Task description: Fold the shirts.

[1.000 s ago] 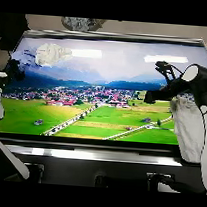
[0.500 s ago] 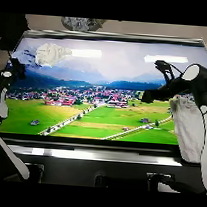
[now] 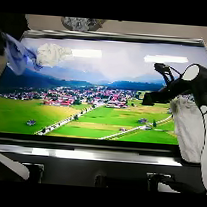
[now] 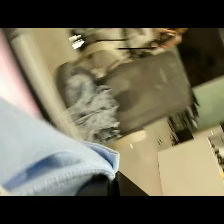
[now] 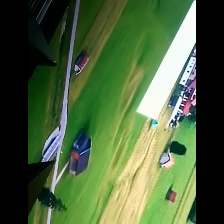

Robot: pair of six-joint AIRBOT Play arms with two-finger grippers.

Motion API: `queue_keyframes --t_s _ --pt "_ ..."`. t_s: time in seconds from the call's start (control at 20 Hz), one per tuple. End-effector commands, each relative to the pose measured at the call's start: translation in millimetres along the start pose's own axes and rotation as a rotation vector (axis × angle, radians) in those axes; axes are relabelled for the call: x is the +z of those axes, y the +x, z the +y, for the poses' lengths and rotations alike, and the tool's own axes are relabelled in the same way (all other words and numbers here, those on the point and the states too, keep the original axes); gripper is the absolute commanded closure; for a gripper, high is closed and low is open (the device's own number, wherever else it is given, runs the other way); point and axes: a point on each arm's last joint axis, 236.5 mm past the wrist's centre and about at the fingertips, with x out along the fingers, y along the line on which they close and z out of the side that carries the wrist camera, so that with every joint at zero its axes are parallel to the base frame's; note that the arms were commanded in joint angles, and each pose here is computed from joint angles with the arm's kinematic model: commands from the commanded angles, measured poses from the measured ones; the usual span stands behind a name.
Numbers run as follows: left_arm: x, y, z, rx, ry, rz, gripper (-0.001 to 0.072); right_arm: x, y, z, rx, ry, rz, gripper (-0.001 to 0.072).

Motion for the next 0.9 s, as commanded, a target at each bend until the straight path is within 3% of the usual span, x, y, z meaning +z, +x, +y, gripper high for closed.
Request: queue_keyframes --t_s 0.0,0.2,0.35,0.65,0.85 --pt "34.0 -100.7 -173.1 -0.231 0.434 -0.046 0.0683 12.9 -1.5 -7.8 -0.035 -0.004 -0.054 0.0033" --pt "10.8 -235.8 -309.7 -0.439 0.626 -0.031 0.0683 5.2 -31.8 2.4 -0.046 -0.033 -0.046 0.0035" --pt "-61.8 -306.3 -354.8 -0.594 0.701 0.187 0.0682 -8.1 -80.0 4.7 -0.141 -0.070 -0.088 0.0034" --pt "-272.6 -362.7 -351.6 -0.833 0.686 0.850 0.0681 -52.0 -173.0 25.0 -0.306 -0.115 -0.232 0.0033" --pt "-451.9 -389.2 -292.6 -0.792 0.600 1.270 0.0680 -69.2 -207.6 37.4 -0.361 -0.132 -0.323 0.0033"
